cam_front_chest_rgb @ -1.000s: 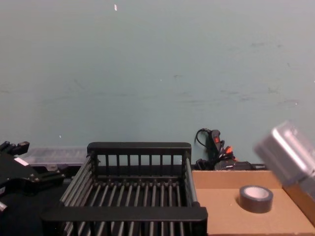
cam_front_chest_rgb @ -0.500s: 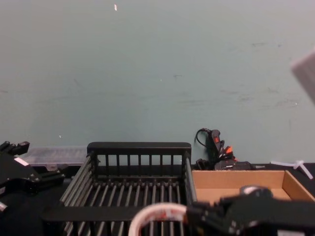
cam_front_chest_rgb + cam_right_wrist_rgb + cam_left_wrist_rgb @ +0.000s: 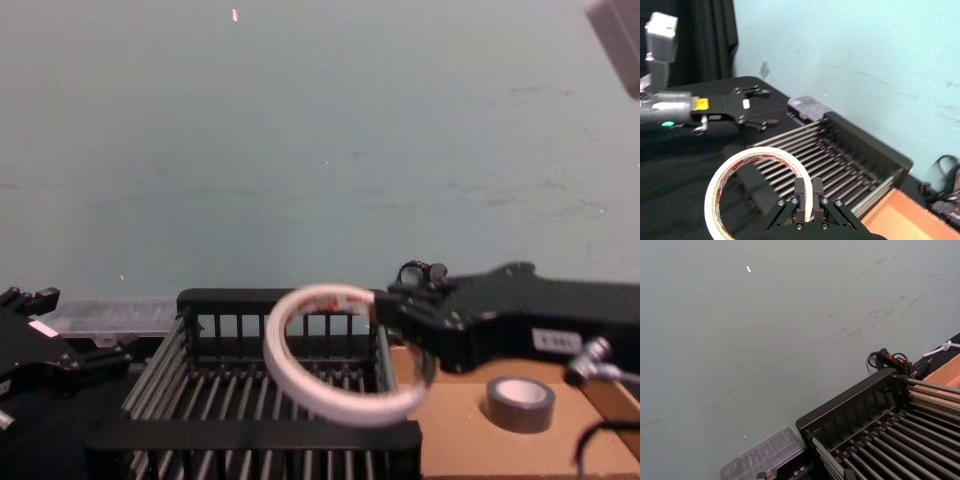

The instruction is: Pick up the white tape and place it into the black box , Pick up the silver tape and place it into the brown box.

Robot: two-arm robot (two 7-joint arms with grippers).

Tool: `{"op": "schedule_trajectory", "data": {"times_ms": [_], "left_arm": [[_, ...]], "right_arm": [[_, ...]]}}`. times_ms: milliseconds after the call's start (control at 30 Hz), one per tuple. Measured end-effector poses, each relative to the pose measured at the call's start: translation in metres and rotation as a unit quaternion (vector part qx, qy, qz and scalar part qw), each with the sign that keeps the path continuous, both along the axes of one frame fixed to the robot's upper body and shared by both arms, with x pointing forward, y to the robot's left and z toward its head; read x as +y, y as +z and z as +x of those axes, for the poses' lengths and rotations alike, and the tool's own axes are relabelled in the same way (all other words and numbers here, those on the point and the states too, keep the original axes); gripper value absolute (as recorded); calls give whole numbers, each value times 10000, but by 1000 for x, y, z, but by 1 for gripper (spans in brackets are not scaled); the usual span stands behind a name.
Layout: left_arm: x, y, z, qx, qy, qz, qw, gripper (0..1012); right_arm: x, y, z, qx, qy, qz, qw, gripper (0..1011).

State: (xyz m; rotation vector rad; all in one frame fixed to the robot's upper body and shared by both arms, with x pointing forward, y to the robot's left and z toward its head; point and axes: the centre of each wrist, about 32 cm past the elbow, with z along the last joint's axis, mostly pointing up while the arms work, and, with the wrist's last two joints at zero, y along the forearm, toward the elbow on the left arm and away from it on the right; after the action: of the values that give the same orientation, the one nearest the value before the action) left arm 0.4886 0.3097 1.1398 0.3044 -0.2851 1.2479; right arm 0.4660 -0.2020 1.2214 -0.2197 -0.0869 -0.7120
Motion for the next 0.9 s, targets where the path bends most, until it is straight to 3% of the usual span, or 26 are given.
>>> {"op": "schedule_trajectory", "data": {"times_ms": [433,733,900], "left_arm": [[0,0,0,0,0,0,10000,1001],[0,0,0,0,0,0,10000,1001],[0,0,0,0,0,0,10000,1001]], "right_arm": [[21,2,45,-313,-417,-103,9986,94],[48,-12,80,-313,-711,-312,9965,94],[60,-21,92,-312,-790,-378,9957,94]]}}
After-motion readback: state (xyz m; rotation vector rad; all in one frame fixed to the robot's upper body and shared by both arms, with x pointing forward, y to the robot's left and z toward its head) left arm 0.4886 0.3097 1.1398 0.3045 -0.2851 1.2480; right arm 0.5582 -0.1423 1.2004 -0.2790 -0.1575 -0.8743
